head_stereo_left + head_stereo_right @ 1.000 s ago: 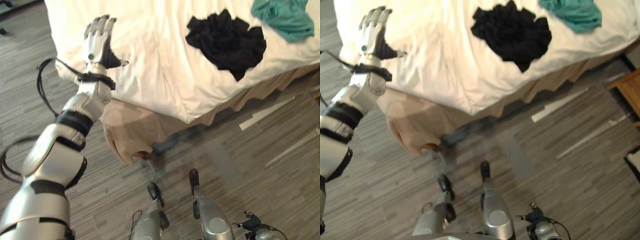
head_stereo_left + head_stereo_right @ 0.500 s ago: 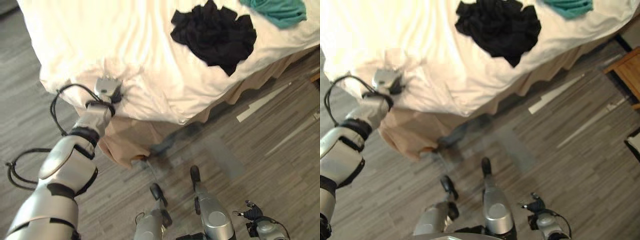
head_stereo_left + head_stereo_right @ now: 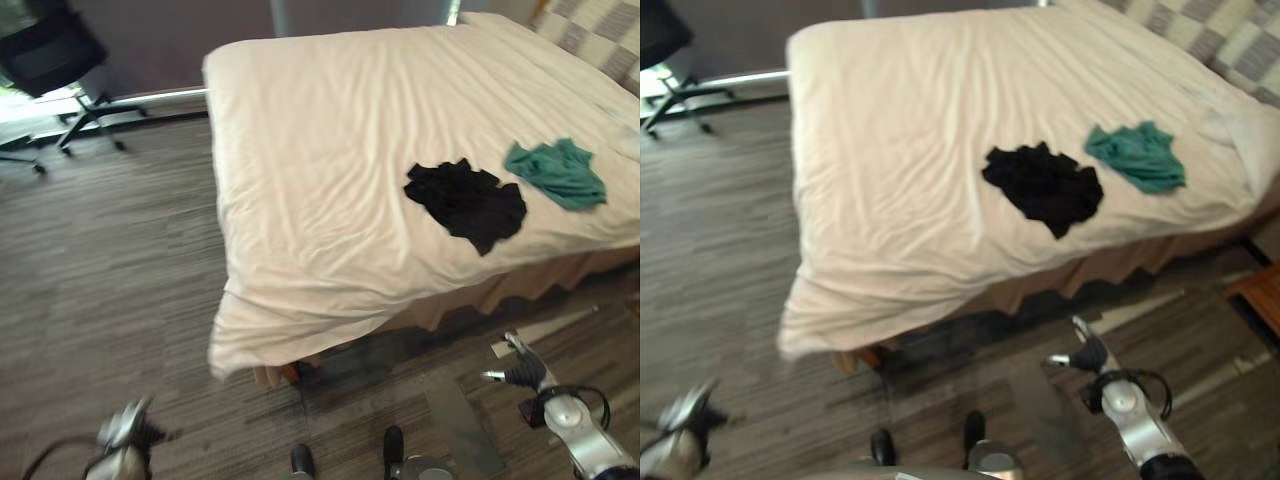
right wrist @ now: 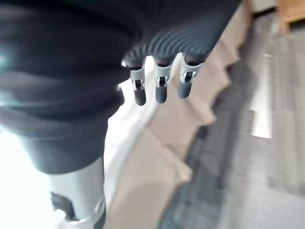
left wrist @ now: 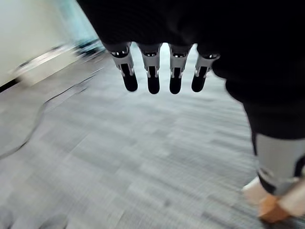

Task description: Tidy up the quilt and then pick up the clothes from the bed and put them into the laundry hamper.

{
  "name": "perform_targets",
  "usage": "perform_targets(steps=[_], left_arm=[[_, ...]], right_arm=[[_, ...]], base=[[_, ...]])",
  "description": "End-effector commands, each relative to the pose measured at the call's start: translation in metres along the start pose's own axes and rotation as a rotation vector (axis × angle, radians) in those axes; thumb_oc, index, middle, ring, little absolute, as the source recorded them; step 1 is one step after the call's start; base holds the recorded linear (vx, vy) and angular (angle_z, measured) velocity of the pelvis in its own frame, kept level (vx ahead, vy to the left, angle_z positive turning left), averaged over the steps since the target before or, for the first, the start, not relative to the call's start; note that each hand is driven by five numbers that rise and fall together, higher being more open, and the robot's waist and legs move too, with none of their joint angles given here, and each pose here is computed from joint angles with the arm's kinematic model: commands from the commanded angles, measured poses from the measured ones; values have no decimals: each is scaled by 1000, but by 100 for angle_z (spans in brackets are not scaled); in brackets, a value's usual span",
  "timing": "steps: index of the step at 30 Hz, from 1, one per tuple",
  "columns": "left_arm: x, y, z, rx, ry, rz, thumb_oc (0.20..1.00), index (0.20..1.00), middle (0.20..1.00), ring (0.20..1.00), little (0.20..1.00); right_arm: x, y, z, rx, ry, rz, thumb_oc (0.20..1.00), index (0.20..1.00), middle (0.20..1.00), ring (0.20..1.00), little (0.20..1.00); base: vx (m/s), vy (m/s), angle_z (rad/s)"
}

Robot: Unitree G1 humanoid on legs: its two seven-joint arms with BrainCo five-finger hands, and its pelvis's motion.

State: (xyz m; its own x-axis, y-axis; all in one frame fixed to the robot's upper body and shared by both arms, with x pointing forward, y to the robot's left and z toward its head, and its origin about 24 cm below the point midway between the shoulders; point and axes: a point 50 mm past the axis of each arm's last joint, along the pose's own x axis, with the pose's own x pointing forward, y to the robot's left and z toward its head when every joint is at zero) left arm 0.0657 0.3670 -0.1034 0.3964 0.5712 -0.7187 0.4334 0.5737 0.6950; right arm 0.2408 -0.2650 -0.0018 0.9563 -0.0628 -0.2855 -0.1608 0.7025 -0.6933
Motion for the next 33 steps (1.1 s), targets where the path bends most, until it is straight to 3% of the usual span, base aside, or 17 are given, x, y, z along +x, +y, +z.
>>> perform_targets(steps=[1,2,3,5,6,7,9,14,18,19,20,24,25,26,27,29,33], left_arm=[[7,2,38,-98,-71,24,1000,1000,1000,1000,1000],[7,2,39,-100,-71,25,1000,1000,1000,1000,1000],[5,-13,40,-93,-67,-17,1000,1000,1000,1000,1000],[4,-20,46,-81,-84,-31,1000,1000,1000,1000,1000],[3,-24,59,-67,-120,-33,1000,1000,1000,1000,1000],[4,-24,60,-70,-121,-32,1000,1000,1000,1000,1000],[5,-12,94,-50,-230,19,1000,1000,1000,1000,1000],[-1,1,158,77,-435,76,1000,1000,1000,1000,1000],[-11,12,201,142,-560,139,1000,1000,1000,1000,1000],[-17,8,214,120,-600,137,1000,1000,1000,1000,1000],[-17,8,214,121,-600,137,1000,1000,1000,1000,1000],[-21,-9,217,141,-607,105,1000,1000,1000,1000,1000],[-21,-10,217,141,-606,104,1000,1000,1000,1000,1000],[-25,-21,217,166,-621,77,1000,1000,1000,1000,1000],[-25,-26,215,179,-620,61,1000,1000,1000,1000,1000],[-26,-32,211,215,-623,48,1000,1000,1000,1000,1000],[-23,-34,200,195,-586,51,1000,1000,1000,1000,1000]], right_arm=[[43,-39,93,-55,-320,-125,200,200,200,200,200],[43,-39,94,-55,-322,-125,200,200,200,200,200],[58,-48,136,-69,-422,-157,200,200,200,200,200],[65,-53,164,-72,-485,-177,200,200,200,200,200],[76,-69,210,-65,-560,-236,200,200,200,200,200],[76,-69,211,-65,-563,-237,200,200,200,200,200],[87,-111,258,-4,-565,-359,200,200,200,200,200],[101,-129,269,19,-434,-382,200,200,200,200,200],[114,-89,251,24,-341,-268,200,200,200,200,200],[119,-40,223,71,-270,-138,200,200,200,200,200],[119,-40,223,70,-269,-137,200,200,200,200,200],[94,85,169,-43,-202,237,200,200,200,200,200],[94,85,169,-43,-201,238,200,200,200,200,200],[66,137,147,-15,-200,447,200,200,200,200,200],[54,152,139,-14,-205,510,200,200,200,200,200],[41,162,141,47,-247,579,200,200,200,200,200],[33,119,205,152,-592,505,200,200,200,200,200]], base=[[-67,-3,77],[-127,-9,52],[-71,-6,38],[-159,-15,49],[-186,-18,40],[-193,-19,32],[-208,-26,58],[-142,-9,50],[-60,28,39],[3,36,9],[28,38,2],[54,14,2],[92,-4,-3],[109,2,6],[121,-2,7],[86,25,-5],[34,27,-19]])
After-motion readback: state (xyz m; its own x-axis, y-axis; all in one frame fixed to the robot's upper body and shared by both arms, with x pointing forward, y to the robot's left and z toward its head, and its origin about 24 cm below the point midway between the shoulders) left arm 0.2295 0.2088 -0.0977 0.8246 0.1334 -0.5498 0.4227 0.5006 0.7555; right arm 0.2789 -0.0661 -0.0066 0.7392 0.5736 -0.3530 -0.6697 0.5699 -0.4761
